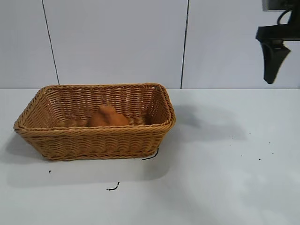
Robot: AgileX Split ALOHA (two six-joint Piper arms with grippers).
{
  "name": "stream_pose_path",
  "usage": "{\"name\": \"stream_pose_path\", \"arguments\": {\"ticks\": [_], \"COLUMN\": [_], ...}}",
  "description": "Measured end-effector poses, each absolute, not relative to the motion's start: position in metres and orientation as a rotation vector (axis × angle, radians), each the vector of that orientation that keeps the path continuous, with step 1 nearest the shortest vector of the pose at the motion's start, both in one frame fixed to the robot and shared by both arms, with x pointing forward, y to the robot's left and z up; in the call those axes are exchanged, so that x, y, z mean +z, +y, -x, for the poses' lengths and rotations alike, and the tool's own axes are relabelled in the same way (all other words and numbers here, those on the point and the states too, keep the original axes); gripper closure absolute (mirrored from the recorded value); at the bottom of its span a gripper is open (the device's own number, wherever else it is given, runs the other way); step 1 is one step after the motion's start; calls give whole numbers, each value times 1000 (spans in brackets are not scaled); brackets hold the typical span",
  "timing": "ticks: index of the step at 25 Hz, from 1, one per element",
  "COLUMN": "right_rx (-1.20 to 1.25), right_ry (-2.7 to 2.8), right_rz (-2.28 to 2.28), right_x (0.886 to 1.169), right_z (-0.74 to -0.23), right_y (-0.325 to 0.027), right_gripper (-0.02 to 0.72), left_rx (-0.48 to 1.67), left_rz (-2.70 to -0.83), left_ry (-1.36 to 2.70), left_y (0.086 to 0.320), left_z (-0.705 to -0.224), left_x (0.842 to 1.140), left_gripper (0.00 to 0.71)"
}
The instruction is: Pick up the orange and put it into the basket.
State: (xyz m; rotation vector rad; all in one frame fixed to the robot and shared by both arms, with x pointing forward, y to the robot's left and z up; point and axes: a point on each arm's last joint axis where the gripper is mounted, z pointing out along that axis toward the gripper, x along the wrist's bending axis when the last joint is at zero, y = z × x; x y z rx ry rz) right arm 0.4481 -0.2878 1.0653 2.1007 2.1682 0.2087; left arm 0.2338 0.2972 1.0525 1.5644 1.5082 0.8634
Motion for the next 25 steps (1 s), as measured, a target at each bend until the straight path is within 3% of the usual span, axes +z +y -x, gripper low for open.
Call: {"name": "stream_pose_path", "arguments": {"ticks": [5, 10, 17, 25], "right_rx": [304, 596, 914, 1021], "right_ry": [2130, 1944, 1685, 1574], "right_rz": [-2039, -1849, -1601, -1493], "right_x": [1059, 1046, 1054, 1055], "right_z": [-386, -311, -259, -235], "right_y": [-291, -294, -296, -297], "right_gripper": [69, 69, 69, 69], "left_rx": [863, 863, 863, 863], "left_rz": [-1564, -1564, -1564, -1564], "left_ry": [1508, 1508, 1508, 1508], "left_y": [297, 297, 297, 297], "left_z": [-234, -234, -234, -234], "left_x": [1053, 1053, 1053, 1053], "left_gripper": [71, 71, 71, 71]}}
